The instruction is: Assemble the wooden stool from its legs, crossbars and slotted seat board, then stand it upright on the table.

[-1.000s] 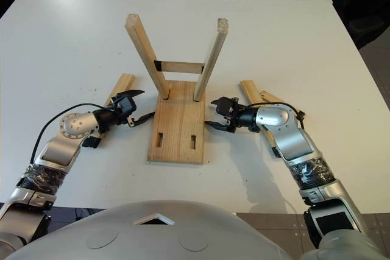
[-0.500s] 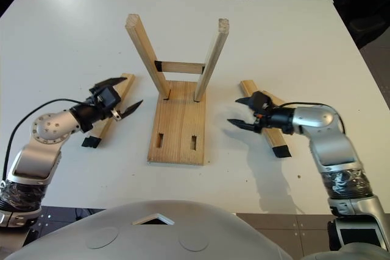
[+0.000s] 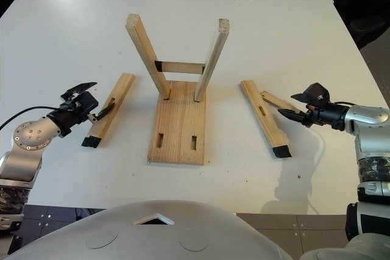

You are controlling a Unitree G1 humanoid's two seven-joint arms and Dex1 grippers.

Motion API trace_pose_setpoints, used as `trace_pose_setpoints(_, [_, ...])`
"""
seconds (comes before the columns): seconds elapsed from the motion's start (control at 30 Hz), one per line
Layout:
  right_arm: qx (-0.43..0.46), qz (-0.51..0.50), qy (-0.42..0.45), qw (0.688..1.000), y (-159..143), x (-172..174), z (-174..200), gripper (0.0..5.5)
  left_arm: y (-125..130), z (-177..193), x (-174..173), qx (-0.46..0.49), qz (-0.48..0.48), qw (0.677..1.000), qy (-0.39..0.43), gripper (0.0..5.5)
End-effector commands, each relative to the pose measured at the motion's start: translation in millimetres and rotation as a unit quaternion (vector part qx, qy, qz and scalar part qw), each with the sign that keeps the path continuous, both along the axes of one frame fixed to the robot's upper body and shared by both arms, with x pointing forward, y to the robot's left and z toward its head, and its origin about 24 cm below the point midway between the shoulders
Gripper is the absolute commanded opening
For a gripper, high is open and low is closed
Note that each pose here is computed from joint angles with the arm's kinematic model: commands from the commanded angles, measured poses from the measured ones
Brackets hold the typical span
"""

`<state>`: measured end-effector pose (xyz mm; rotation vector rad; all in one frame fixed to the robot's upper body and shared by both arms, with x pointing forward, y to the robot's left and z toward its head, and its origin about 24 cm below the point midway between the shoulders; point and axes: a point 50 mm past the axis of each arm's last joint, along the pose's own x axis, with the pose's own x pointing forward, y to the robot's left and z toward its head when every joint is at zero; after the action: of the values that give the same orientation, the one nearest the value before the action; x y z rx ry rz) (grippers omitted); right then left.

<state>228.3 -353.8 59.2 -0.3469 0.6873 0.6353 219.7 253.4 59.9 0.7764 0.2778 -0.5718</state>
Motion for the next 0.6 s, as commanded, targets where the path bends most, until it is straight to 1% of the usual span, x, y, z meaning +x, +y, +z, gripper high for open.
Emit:
trace_pose_setpoints(0.03, [0.014, -0.033, 0.017, 0.999, -14, -10, -5, 3.48, -1, -38, -31, -0.033, 0.014, 0.992, 0.121, 4.02])
trace_pose_setpoints(0.17, [0.022, -0.053, 0.040, 0.998, -22, -21, -14, 3.48, -9, -49, -52, -0.112, 0.049, 0.977, 0.176, 4.02])
trace_pose_setpoints(0.37, [0.035, -0.061, 0.070, 0.995, -25, -35, -29, 3.48, -12, -54, -70, -0.161, 0.081, 0.954, 0.241, 4.02])
trace_pose_setpoints(0.5, [0.041, -0.050, 0.068, 0.996, -20, -32, -31, 2.93, -14, -53, -72, -0.182, 0.085, 0.943, 0.265, 4.02])
trace_pose_setpoints(0.6, [0.046, -0.042, 0.062, 0.996, -16, -27, -32, 2.47, -21, -51, -75, -0.194, 0.075, 0.937, 0.281, 4.02])
